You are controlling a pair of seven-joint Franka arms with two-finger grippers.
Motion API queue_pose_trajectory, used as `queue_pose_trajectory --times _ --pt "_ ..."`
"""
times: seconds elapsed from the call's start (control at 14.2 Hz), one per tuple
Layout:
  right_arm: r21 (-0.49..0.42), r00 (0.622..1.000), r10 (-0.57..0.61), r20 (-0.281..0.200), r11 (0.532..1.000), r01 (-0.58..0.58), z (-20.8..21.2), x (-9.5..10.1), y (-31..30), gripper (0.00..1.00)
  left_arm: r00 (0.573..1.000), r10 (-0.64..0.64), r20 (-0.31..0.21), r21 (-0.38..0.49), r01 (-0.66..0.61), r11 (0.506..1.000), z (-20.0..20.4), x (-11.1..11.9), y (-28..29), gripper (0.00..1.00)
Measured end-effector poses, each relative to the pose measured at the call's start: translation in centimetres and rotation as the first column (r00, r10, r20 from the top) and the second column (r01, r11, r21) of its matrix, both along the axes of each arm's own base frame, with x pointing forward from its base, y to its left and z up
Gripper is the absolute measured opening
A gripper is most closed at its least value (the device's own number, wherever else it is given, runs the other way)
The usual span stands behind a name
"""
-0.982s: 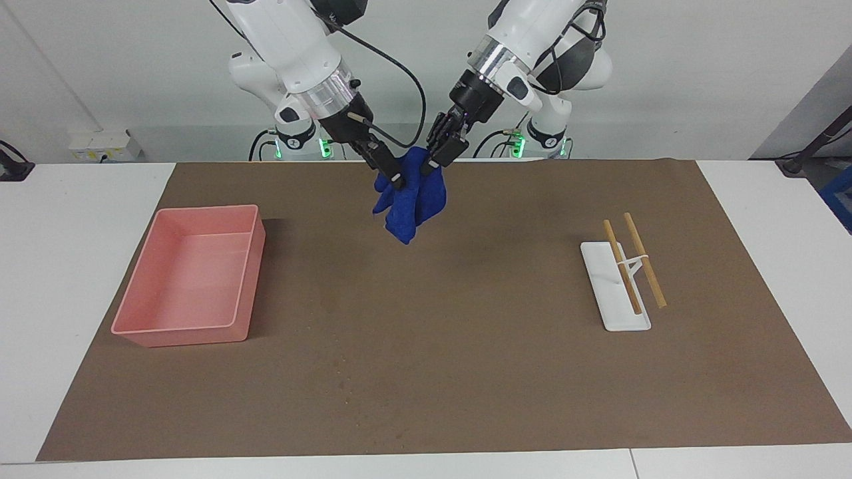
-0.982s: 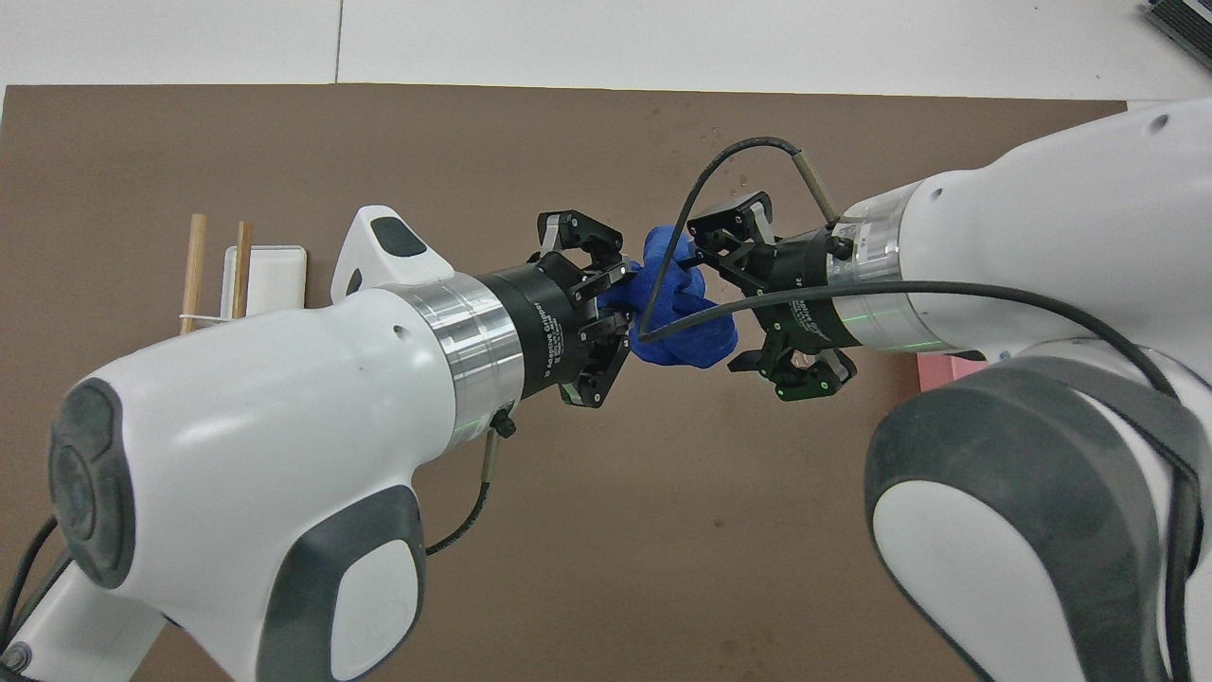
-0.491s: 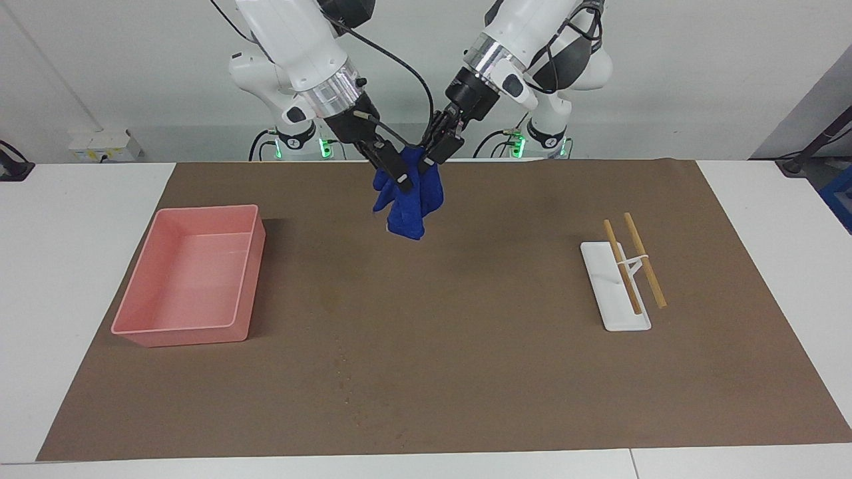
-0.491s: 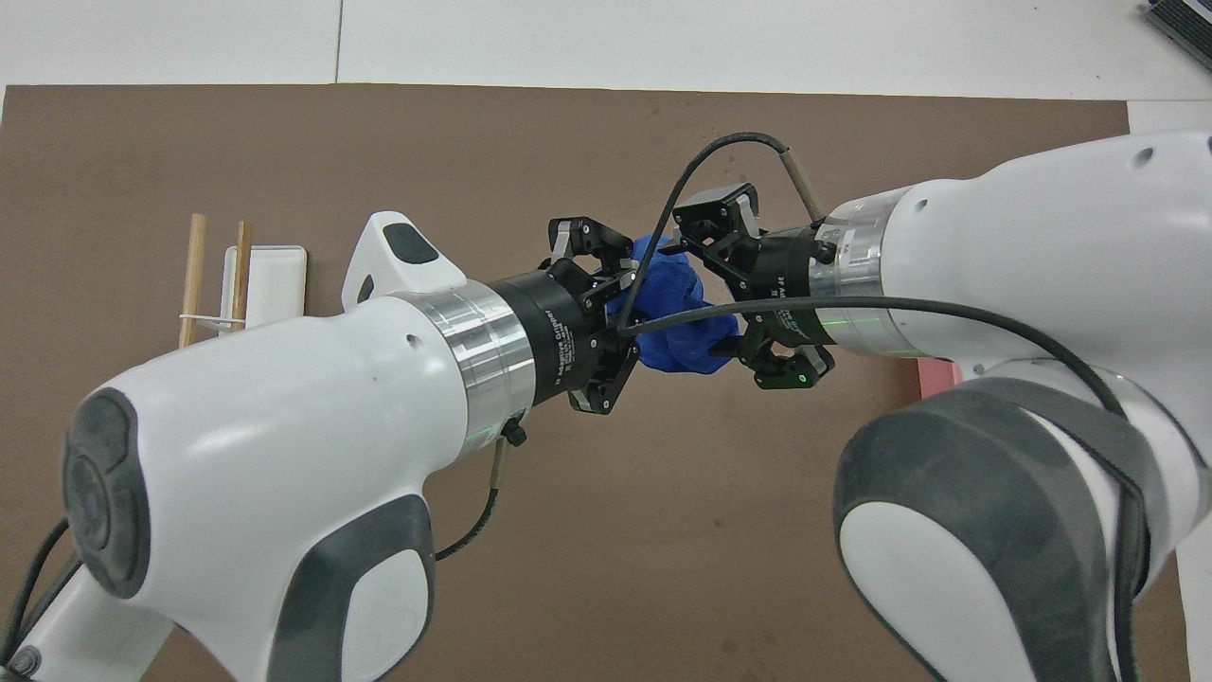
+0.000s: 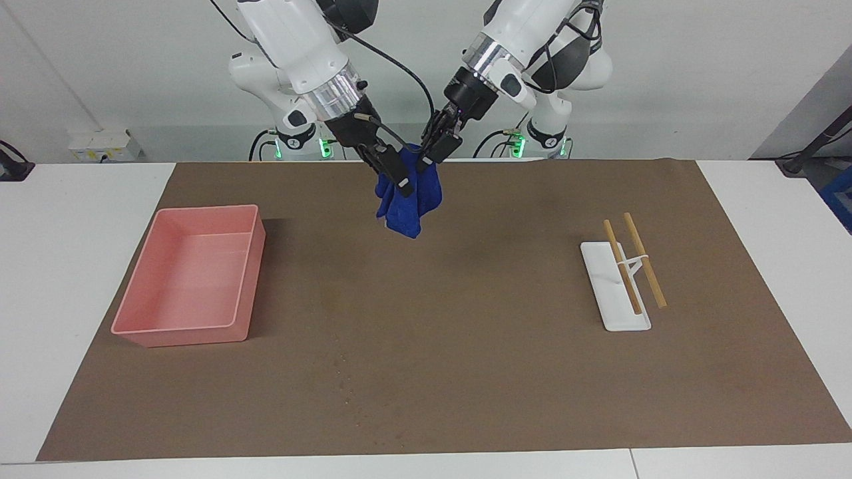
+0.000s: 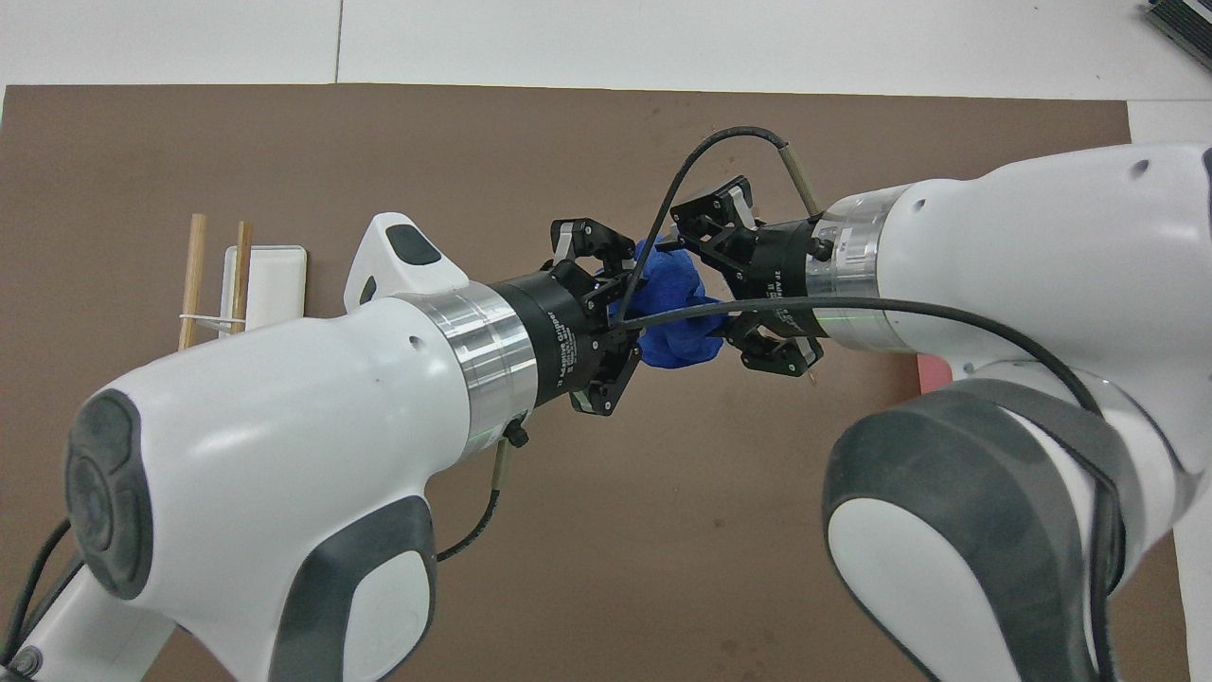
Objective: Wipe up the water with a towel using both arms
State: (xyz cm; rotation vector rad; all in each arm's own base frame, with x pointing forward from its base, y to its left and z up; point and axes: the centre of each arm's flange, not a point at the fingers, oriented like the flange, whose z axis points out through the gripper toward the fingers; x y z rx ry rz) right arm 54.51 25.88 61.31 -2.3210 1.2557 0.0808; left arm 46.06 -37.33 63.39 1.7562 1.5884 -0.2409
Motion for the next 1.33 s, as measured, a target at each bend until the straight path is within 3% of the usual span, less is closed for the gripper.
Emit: queue_pose_trajectory --times 0.14,0.35,0.49,0.77,0.84,1.05,1.33 --pt "0.008 1.000 0.000 -0.007 1.000 0.001 -0.1 0.0 0.1 0.50 1.000 0.000 0.000 0.000 0.000 1.000 0.0 0.0 0.0 0.15" --pt "0.008 1.000 0.000 -0.011 1.000 0.000 -0.1 -0.1 0.0 0.22 1.000 0.000 -0.002 0.002 0.000 1.000 -0.1 0.0 0.0 0.15" --pt "0.008 1.000 0.000 -0.011 1.000 0.000 -0.1 -0.1 0.0 0.17 1.000 0.000 -0.002 0.002 0.000 1.000 -0.1 0.0 0.0 0.15" --pt "-0.004 0.998 0.057 0.021 0.998 -0.057 -0.1 0.0 -0.2 0.17 1.000 -0.001 -0.002 0.002 0.001 1.000 -0.1 0.0 0.0 0.15" --pt "-0.010 0.997 0.068 0.029 0.998 -0.068 -0.1 0.0 -0.3 0.17 1.000 -0.001 -0.002 0.002 0.001 1.000 -0.1 0.0 0.0 0.21" --pt "-0.064 0.994 0.090 0.055 0.994 -0.086 -0.2 0.4 -1.0 0.17 1.000 0.000 0.005 0.005 0.000 1.000 0.0 0.1 0.2 0.54" --pt "-0.116 0.984 0.135 0.116 0.986 -0.121 -0.6 1.8 -3.8 0.17 0.994 -0.062 0.091 0.113 0.051 0.992 -0.3 1.8 2.5 0.98"
